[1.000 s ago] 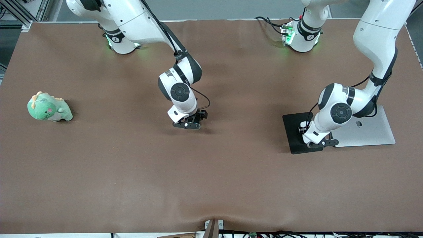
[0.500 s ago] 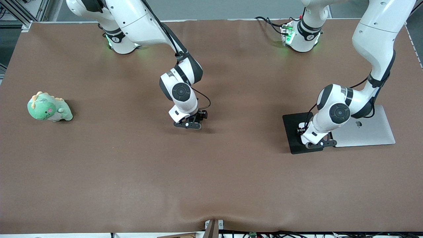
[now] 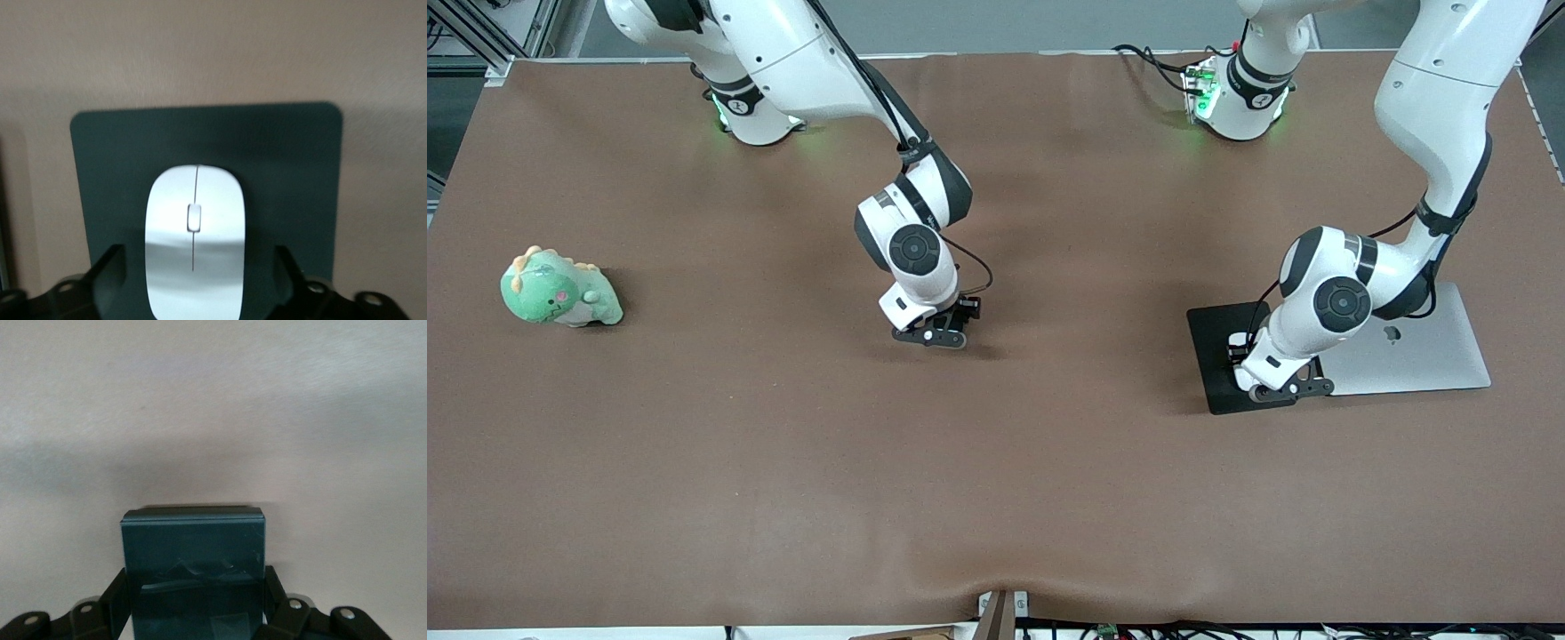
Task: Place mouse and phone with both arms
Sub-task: 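Move the phone with the right gripper while the left gripper withdraws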
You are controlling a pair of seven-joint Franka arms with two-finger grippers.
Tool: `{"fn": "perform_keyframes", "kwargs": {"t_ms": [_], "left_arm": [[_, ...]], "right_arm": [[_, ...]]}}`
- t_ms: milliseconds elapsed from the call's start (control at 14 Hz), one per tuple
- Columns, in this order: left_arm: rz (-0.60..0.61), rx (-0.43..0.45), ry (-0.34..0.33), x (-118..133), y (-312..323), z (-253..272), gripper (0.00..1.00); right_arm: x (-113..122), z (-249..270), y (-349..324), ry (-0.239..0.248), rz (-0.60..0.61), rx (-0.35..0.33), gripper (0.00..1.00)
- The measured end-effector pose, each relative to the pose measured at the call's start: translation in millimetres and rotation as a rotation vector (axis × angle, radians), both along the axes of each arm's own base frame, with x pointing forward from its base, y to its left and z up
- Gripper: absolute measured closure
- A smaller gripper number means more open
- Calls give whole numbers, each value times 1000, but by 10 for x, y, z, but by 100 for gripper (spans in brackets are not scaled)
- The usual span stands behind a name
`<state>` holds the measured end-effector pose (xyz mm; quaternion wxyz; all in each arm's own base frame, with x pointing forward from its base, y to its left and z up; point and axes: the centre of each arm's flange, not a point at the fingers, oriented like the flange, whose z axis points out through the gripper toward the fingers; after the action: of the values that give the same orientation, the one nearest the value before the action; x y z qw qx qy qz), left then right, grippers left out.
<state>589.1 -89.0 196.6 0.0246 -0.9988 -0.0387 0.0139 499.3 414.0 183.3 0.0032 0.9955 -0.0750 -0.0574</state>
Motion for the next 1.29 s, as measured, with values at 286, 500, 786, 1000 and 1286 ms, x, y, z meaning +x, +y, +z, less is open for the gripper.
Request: {"fn": "perform_keyframes", "kwargs": {"t_ms": [286,500,786,1000,1286], "left_arm": [[8,36,-42,254,-4,631,0],[28,105,-13,460,-58,1548,0],[71,144,-61,554,25,2666,0],[39,106,-86,471,47,3297,0],[61,29,-76,215,353,4038,0]], "right_arm": [[222,482,-299,38,-73,-15,21],[333,838,-539,53,-110,-9,21],[423,1055,-933,49,-151,5,21],[463,1152,-1437,58,-141,19,21],[410,1146,-1906,82,-149,23,21]]}}
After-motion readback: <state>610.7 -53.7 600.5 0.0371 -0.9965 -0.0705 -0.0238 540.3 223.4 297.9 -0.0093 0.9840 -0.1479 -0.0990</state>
